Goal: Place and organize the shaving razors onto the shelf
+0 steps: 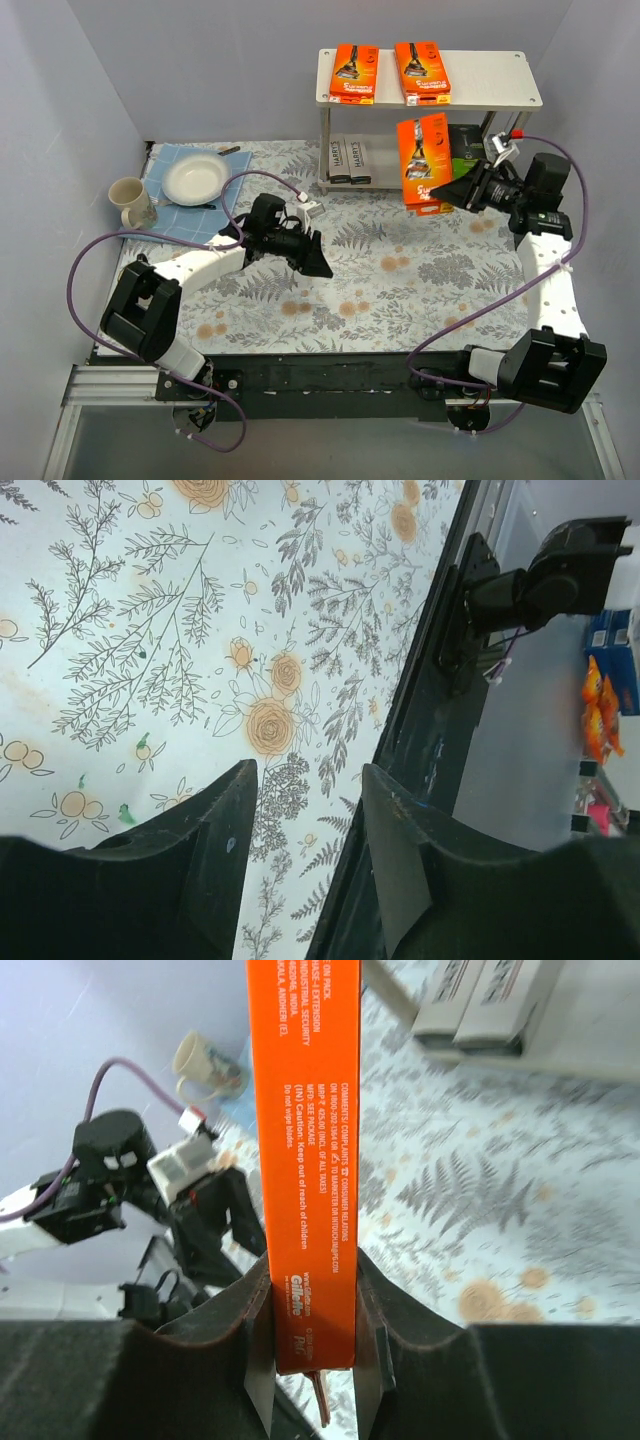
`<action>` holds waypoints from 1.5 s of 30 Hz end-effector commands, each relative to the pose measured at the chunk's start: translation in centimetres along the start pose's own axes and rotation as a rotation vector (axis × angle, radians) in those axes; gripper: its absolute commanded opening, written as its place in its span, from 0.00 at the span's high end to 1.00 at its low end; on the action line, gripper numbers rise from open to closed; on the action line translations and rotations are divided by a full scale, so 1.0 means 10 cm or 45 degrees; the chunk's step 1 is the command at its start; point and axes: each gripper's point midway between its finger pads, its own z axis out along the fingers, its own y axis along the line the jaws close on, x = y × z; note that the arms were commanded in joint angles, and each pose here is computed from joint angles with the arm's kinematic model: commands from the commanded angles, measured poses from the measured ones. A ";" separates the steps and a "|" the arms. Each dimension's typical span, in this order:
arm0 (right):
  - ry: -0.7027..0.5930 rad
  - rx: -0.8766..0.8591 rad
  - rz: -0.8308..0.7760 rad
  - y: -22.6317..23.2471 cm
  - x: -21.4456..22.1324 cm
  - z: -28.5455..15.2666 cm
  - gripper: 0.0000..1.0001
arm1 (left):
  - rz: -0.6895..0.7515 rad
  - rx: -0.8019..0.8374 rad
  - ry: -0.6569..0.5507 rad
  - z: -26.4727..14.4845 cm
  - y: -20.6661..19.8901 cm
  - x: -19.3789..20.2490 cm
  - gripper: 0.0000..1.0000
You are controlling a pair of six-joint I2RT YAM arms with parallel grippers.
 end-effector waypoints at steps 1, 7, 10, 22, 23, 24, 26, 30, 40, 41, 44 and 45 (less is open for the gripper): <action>-0.178 0.140 -0.188 0.12 -0.55 -0.24 0.95 | 0.174 -0.028 -0.019 -0.14 -0.10 -0.13 0.54; -0.346 0.190 -0.236 0.23 -1.13 -0.32 0.95 | 0.173 -0.002 -0.033 -0.17 -0.16 -0.09 0.53; -0.418 0.214 -0.246 0.22 -1.42 -0.35 0.94 | 0.171 -0.002 -0.023 -0.17 -0.15 -0.05 0.53; -0.632 0.224 -0.203 -0.13 -2.07 -0.31 0.92 | 0.152 -0.003 0.003 -0.15 -0.10 0.05 0.52; -0.628 0.216 -0.201 -0.18 -2.10 -0.28 0.92 | 0.151 -0.005 0.005 -0.15 -0.09 0.06 0.52; -0.636 0.211 -0.214 -0.17 -2.15 -0.29 0.92 | 0.147 -0.006 0.009 -0.14 -0.08 0.07 0.52; -0.638 0.205 -0.197 -0.22 -2.22 -0.26 0.92 | 0.135 -0.009 0.019 -0.13 -0.06 0.11 0.52; -0.642 0.196 -0.184 -0.31 -2.31 -0.21 0.91 | 0.121 -0.010 0.035 -0.12 -0.03 0.17 0.51; -0.660 0.184 -0.174 -0.57 -2.60 -0.08 0.89 | 0.092 -0.020 0.065 -0.07 0.07 0.26 0.51; -0.654 0.188 -0.163 -0.64 -2.60 -0.06 0.88 | 0.090 -0.020 0.067 -0.06 0.08 0.27 0.51; -0.658 0.199 -0.153 -0.73 -2.64 -0.04 0.87 | 0.093 -0.030 0.066 -0.05 0.10 0.25 0.50; -0.658 0.199 -0.153 -0.74 -2.64 -0.03 0.84 | 0.093 -0.034 0.068 -0.04 0.11 0.24 0.50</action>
